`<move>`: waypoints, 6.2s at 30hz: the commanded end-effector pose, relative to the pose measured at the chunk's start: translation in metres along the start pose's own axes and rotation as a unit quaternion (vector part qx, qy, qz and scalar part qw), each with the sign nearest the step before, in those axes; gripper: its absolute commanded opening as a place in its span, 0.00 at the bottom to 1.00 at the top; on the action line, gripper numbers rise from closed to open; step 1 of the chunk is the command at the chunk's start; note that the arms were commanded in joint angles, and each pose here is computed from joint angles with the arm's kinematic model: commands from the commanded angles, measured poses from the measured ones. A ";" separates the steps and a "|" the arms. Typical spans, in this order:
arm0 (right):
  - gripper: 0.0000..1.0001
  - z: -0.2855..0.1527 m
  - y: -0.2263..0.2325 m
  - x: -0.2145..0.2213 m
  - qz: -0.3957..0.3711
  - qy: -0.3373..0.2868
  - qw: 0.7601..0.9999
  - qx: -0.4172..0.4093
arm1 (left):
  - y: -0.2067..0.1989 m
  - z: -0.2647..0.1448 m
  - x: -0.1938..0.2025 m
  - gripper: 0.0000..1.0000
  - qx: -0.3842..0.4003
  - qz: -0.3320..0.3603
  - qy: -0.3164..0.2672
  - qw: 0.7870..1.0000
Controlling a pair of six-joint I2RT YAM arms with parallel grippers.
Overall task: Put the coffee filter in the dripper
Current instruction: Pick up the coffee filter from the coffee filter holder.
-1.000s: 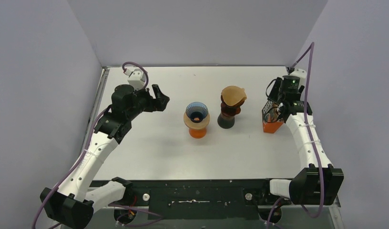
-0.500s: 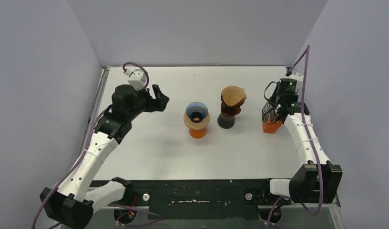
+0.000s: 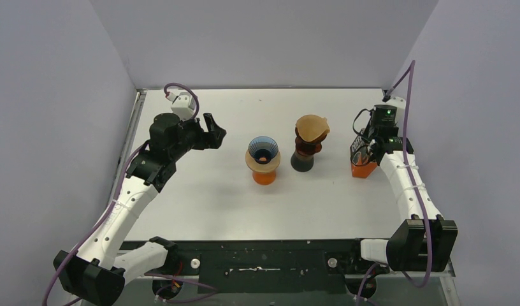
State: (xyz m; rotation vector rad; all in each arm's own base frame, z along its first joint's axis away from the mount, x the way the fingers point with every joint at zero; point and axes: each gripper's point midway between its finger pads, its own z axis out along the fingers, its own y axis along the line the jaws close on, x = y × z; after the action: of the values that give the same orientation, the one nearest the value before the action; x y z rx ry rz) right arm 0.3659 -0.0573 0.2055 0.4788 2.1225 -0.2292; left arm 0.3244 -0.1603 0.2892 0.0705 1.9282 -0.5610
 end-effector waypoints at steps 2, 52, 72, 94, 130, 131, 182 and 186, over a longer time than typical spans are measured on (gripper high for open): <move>0.00 -0.011 -0.002 -0.024 0.018 -0.042 0.999 -0.003 | -0.004 -0.006 -0.013 0.77 0.005 0.008 -0.026 1.000; 0.00 -0.251 0.148 -0.132 -0.025 -0.230 0.835 -0.499 | -0.043 -0.023 -0.021 0.78 0.107 -0.040 -0.038 0.993; 0.00 -0.385 0.195 -0.103 0.002 -0.247 0.589 -0.769 | -0.136 -0.095 -0.046 0.80 0.404 -0.133 -0.095 0.900; 0.00 -0.470 0.257 -0.064 0.036 -0.234 0.469 -0.851 | -0.165 -0.180 -0.078 0.81 0.576 -0.162 -0.190 0.779; 0.19 -0.453 0.240 -0.050 0.078 -0.267 0.498 -0.822 | -0.175 -0.191 -0.077 0.00 0.608 -0.149 -0.179 0.759; 0.23 -0.450 0.239 -0.048 0.073 -0.266 0.505 -0.818 | -0.175 -0.190 -0.076 0.00 0.608 -0.144 -0.178 0.760; 0.49 -0.412 0.197 0.058 -0.168 0.028 0.631 -0.757 | -0.176 -0.139 0.058 0.00 0.601 0.050 0.040 0.797; 0.49 -0.410 0.195 0.063 -0.156 0.040 0.634 -0.757 | -0.177 -0.142 0.058 0.00 0.604 0.052 0.040 0.794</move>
State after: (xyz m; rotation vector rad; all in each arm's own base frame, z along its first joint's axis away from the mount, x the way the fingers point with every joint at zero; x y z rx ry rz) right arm 0.1065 0.2769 0.3915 -0.9676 1.6418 1.3169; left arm 0.1351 -0.2716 0.3294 0.9505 1.3955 -1.6567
